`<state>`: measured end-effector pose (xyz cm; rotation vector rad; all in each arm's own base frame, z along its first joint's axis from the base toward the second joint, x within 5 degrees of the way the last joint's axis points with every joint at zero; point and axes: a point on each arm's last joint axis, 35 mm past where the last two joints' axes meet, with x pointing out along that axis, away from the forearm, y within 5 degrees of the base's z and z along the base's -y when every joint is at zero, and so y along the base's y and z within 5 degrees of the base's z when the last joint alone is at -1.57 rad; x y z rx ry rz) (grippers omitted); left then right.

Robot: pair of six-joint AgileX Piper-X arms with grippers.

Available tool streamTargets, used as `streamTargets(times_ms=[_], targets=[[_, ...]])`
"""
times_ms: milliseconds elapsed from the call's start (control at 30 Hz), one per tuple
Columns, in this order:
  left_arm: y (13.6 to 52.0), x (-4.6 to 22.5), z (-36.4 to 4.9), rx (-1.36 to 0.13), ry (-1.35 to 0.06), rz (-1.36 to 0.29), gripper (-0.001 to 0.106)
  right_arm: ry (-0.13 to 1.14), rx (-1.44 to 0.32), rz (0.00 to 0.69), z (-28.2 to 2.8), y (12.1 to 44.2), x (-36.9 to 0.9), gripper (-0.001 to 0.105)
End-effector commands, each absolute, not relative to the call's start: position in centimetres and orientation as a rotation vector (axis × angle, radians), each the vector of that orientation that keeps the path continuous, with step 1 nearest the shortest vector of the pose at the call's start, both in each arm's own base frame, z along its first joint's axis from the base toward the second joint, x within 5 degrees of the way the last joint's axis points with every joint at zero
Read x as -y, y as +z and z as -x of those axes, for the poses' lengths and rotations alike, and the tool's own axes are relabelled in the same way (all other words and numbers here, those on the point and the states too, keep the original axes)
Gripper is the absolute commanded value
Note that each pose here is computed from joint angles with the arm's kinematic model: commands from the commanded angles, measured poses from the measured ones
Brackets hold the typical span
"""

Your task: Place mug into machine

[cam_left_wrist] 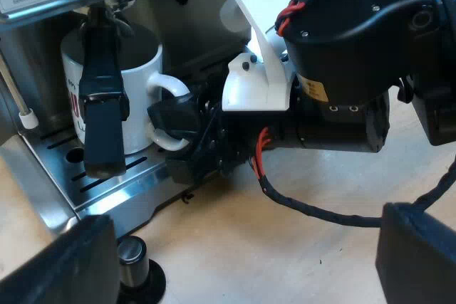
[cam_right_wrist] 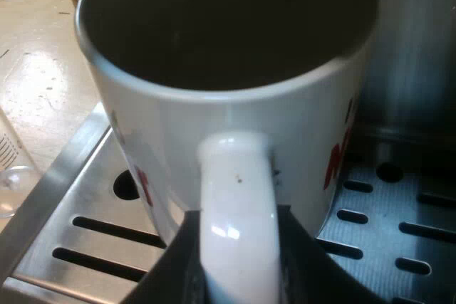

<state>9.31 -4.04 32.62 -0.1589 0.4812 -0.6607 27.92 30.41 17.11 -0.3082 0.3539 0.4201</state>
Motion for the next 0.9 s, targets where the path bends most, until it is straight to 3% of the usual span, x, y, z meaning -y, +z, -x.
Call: streamTargets(times_ms=[33, 200, 400, 467, 633, 733, 900], targets=[[32.88, 4.1, -9.25, -0.464, -0.68, 0.157, 0.081, 0.419, -0.305, 0.29, -28.34, 18.24, -30.64, 0.0], [32.88, 4.1, -9.25, -0.464, -0.68, 0.157, 0.081, 0.415, -0.306, 0.292, -28.34, 18.21, -30.63, 0.0], [32.88, 4.1, -9.25, -0.464, -0.68, 0.157, 0.081, 0.403, -0.294, 0.366, -28.36, 18.19, -30.54, 0.001], [32.88, 4.1, -9.25, -0.464, -0.68, 0.157, 0.081, 0.405, -0.294, 0.365, -28.36, 18.18, -30.55, 0.008], [32.88, 4.1, -9.25, -0.464, -0.68, 0.157, 0.081, 0.407, -0.295, 0.365, -28.35, 18.18, -30.55, 0.048], [32.88, 4.1, -9.25, -0.464, -0.68, 0.157, 0.081, 0.407, -0.295, 0.365, -28.35, 18.18, -30.55, 0.056], [32.88, 4.1, -9.25, -0.464, -0.68, 0.157, 0.081, 0.413, -0.317, 0.382, -27.97, 18.48, -30.48, 0.056]])
